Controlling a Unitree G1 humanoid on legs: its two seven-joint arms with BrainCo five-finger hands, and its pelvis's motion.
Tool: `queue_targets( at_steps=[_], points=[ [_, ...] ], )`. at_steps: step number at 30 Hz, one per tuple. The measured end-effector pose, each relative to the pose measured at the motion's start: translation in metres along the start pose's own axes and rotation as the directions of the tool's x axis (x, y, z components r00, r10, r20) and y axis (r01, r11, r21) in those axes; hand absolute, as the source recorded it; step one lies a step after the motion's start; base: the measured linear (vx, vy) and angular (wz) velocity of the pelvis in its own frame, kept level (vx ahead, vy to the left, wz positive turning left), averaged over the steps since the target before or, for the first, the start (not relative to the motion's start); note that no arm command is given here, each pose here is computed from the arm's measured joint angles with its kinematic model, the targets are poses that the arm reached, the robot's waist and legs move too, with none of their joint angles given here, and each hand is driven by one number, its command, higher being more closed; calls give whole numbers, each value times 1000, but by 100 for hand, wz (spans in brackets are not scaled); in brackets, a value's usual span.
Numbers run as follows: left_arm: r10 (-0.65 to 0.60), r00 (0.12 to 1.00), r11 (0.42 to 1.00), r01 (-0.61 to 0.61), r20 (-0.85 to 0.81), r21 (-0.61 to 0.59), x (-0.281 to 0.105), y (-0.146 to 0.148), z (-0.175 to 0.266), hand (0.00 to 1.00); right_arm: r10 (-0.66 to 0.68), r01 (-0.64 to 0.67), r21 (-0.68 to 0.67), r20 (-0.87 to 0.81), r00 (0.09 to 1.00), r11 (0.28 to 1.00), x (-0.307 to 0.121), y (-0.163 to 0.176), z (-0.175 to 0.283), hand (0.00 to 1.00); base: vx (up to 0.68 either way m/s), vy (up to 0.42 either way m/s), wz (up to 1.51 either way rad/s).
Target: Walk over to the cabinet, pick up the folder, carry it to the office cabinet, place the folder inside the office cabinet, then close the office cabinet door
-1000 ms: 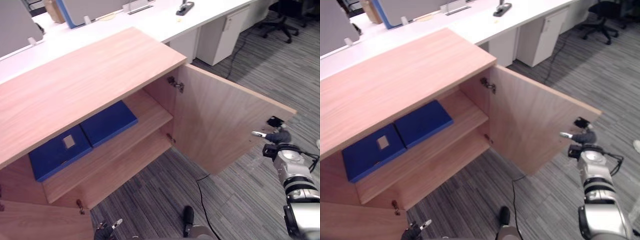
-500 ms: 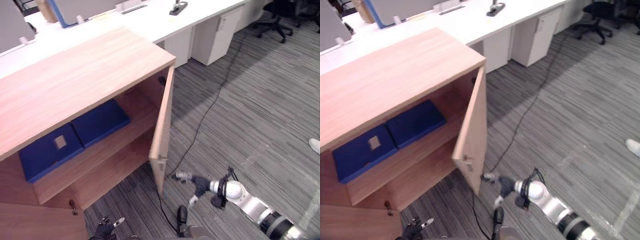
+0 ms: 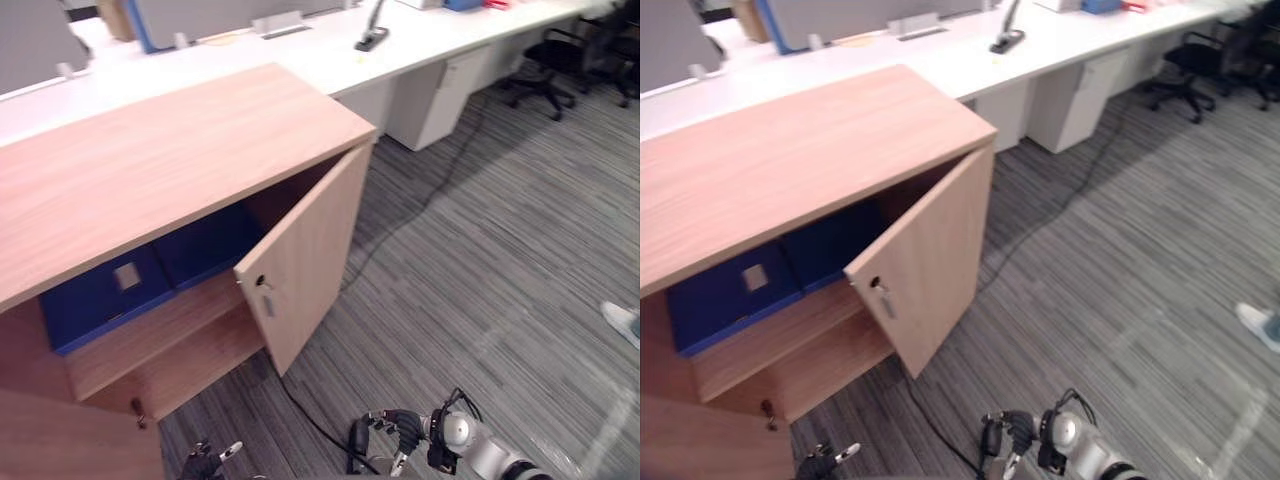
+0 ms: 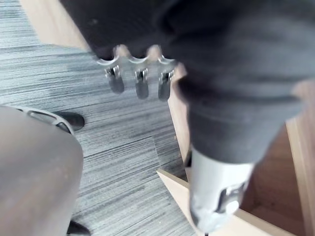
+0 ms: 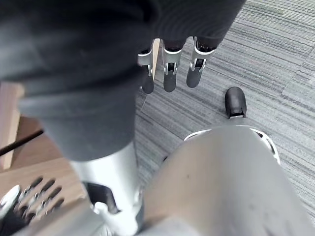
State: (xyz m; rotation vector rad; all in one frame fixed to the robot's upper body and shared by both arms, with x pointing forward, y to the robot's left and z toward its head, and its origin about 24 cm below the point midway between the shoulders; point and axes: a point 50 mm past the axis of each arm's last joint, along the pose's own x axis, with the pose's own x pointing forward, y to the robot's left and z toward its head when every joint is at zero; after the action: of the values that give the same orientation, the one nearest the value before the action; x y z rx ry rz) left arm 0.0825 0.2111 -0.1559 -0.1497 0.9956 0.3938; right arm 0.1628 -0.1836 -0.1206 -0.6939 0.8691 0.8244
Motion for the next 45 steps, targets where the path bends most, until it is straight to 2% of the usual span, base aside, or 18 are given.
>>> queue_targets(
  at_steps=[3,4,6,9,10,13,17,23,27,30,32,35,38,42,45],
  points=[
    [-58,998,998,58,7,30,-1,-22,0,0,-128,167,244,-165,978,955,2,6,-34,0,-35,176,199],
    [-75,997,996,75,4,48,-1,-27,0,0,-156,223,324,-220,963,919,2,10,-44,0,18,197,244],
    [-85,996,993,82,26,88,2,-28,8,0,-215,352,479,-318,923,804,1,13,-56,0,8,94,247],
    [-28,998,994,22,56,107,5,-7,19,0,-222,384,590,-330,918,711,14,22,-40,0,48,-146,144],
    [-10,999,996,6,46,94,5,-4,17,0,-230,388,635,-319,919,668,19,21,-30,0,55,-195,59],
    [24,1000,1000,-24,13,-3,2,-2,6,0,-228,400,694,-331,916,599,23,26,-24,0,30,-227,48],
    [45,999,995,-46,-10,-87,-1,2,-1,0,-221,432,733,-373,901,525,21,35,-32,0,-29,-181,39],
    [47,999,989,-48,-9,-141,-1,1,0,0,-205,463,784,-415,887,414,18,46,-41,0,-65,-98,65],
    [37,999,985,-31,35,-171,1,-1,13,0,-219,462,805,-407,887,372,20,39,-36,0,-65,63,70],
    [29,1000,986,-27,8,-165,-1,1,5,0,-220,482,813,-431,875,326,16,38,-43,0,8,100,55],
    [15,1000,987,-10,27,-160,2,3,15,0,-197,487,832,-448,872,266,15,45,-47,0,-26,89,127],
    [43,996,958,-64,-79,-278,-4,9,-11,0,-190,499,851,-470,862,160,11,47,-55,0,18,77,62],
    [61,993,925,-95,-102,-369,-6,12,-17,0,-185,496,866,-477,859,72,10,48,-57,0,40,63,58],
    [85,996,864,-86,-25,-496,-9,8,-5,0,-184,494,868,-480,858,40,9,52,-60,0,4,33,27],
    [134,990,839,-89,45,-537,-9,17,13,0,-195,494,869,-478,856,39,8,50,-59,0,-7,-1,-2]
  ],
)
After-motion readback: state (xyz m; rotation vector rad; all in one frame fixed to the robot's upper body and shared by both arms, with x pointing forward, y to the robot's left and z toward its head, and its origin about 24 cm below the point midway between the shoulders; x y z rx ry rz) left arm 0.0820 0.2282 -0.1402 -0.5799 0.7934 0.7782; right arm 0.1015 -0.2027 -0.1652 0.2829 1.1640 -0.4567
